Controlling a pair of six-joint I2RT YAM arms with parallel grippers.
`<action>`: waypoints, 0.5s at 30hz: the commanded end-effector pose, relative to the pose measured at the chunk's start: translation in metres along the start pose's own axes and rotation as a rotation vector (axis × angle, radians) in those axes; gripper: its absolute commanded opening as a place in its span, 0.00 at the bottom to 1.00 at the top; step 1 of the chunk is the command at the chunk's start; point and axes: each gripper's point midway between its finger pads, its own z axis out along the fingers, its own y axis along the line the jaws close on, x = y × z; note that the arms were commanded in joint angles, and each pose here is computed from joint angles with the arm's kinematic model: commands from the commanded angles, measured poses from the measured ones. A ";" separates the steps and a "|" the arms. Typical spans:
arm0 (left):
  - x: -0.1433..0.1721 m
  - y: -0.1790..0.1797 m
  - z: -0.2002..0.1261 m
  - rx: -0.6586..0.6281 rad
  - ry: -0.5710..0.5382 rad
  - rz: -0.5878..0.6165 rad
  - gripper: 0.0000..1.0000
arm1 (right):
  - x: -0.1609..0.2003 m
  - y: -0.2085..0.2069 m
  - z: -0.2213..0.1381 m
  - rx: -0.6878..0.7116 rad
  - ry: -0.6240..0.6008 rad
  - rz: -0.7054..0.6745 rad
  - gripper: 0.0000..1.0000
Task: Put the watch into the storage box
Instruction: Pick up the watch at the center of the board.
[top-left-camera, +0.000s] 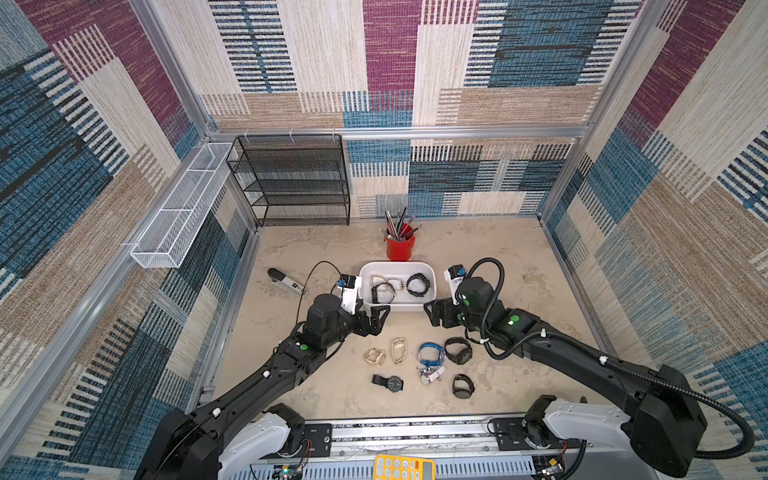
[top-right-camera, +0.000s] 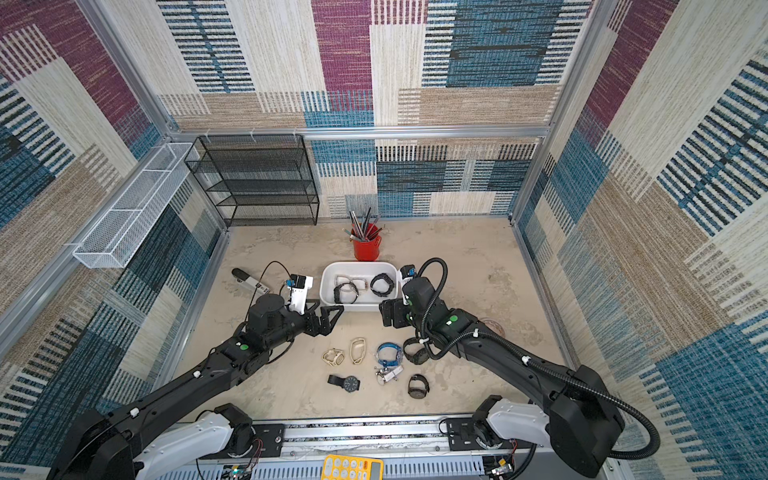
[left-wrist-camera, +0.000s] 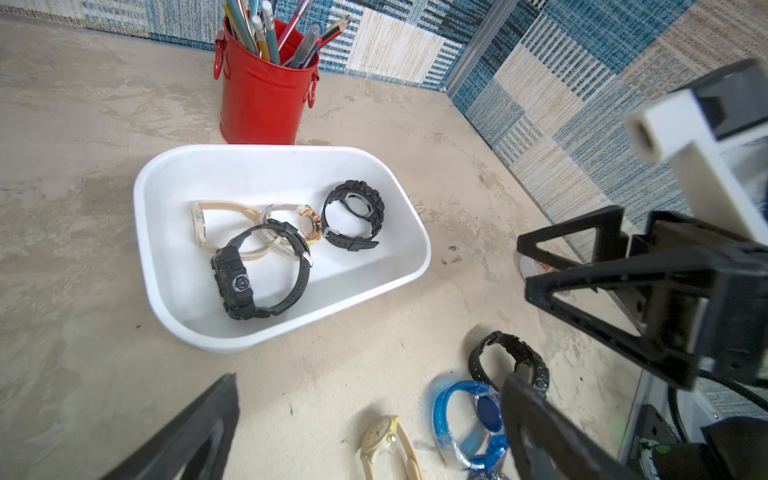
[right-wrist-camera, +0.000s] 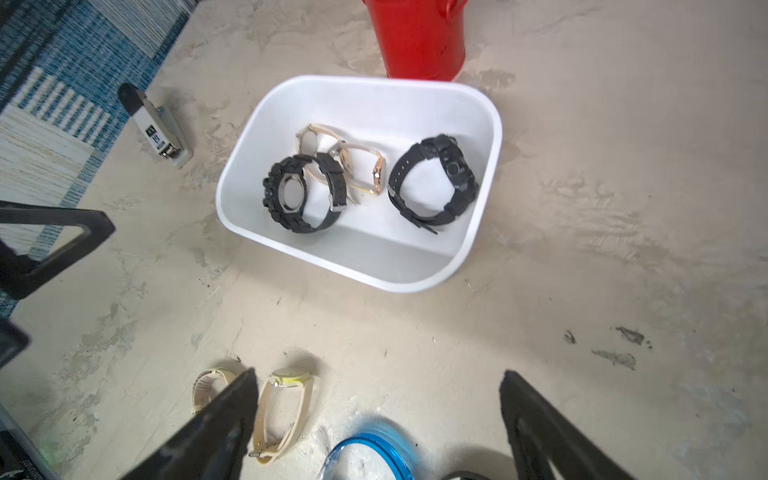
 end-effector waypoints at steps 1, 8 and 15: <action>-0.001 -0.005 -0.003 0.030 -0.020 0.014 0.99 | 0.034 -0.012 0.003 0.077 0.141 0.034 0.84; 0.011 0.001 -0.002 0.018 0.007 0.029 0.99 | 0.071 -0.012 0.008 0.124 0.249 0.065 0.65; 0.008 -0.002 -0.002 0.026 0.011 0.043 0.99 | 0.094 -0.020 0.012 0.169 0.305 0.085 0.53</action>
